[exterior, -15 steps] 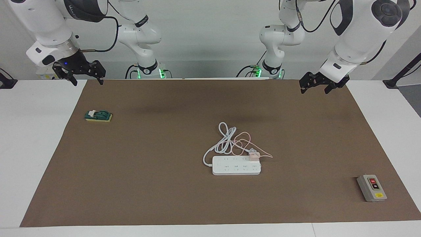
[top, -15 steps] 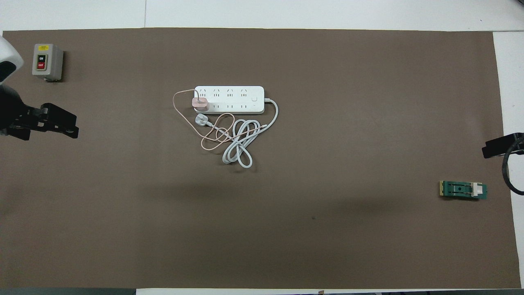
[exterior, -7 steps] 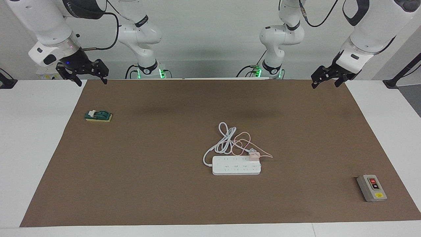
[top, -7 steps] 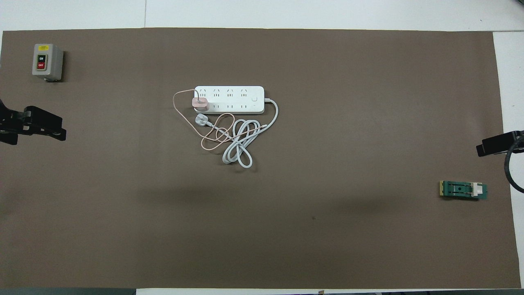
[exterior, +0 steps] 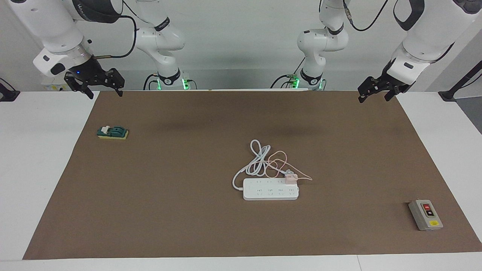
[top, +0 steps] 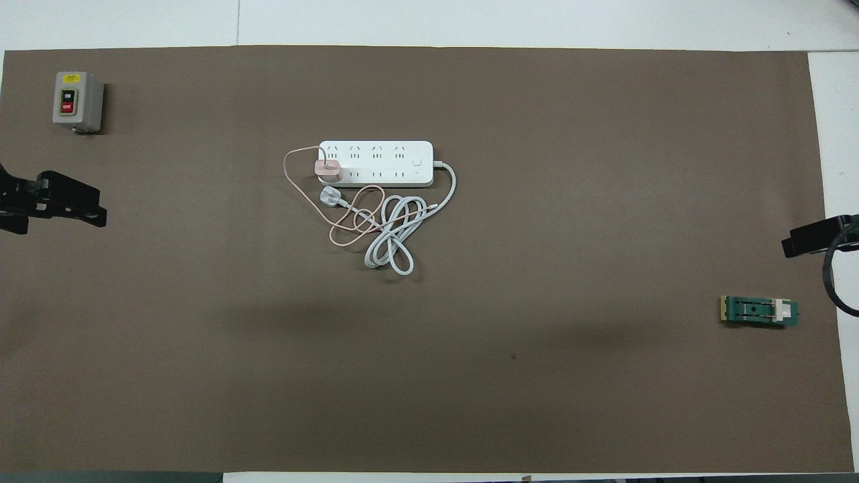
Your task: Plug charger into power strip
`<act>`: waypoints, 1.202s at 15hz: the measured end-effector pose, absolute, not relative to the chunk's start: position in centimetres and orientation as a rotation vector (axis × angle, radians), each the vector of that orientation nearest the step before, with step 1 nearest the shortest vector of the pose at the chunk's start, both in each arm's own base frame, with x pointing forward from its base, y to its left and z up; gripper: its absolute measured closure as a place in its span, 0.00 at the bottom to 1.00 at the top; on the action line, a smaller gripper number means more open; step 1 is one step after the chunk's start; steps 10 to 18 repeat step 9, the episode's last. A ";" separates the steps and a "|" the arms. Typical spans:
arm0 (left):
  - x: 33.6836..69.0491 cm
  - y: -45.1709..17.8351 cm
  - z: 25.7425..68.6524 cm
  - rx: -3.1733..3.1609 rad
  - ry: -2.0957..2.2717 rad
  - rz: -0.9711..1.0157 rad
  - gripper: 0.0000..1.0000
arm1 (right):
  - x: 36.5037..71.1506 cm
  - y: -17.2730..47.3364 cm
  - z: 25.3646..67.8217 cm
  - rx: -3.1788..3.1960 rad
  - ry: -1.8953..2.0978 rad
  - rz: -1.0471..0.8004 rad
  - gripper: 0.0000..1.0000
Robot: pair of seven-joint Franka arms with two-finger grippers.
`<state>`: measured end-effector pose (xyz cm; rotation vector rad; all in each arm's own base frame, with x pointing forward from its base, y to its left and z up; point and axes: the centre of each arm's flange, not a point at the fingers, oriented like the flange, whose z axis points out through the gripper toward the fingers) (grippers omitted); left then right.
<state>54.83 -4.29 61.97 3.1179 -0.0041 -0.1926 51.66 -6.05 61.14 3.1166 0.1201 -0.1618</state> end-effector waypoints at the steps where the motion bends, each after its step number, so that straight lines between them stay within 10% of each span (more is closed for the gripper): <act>1: 54.8 -4.6 61.9 3.118 -0.012 -0.192 0.00 | 51.7 -6.0 61.2 3.116 0.121 -0.159 0.00; 18: 54.7 -4.8 61.8 3.118 -0.020 -0.190 0.00 | 51.7 -5.9 61.5 3.115 0.124 -0.151 0.00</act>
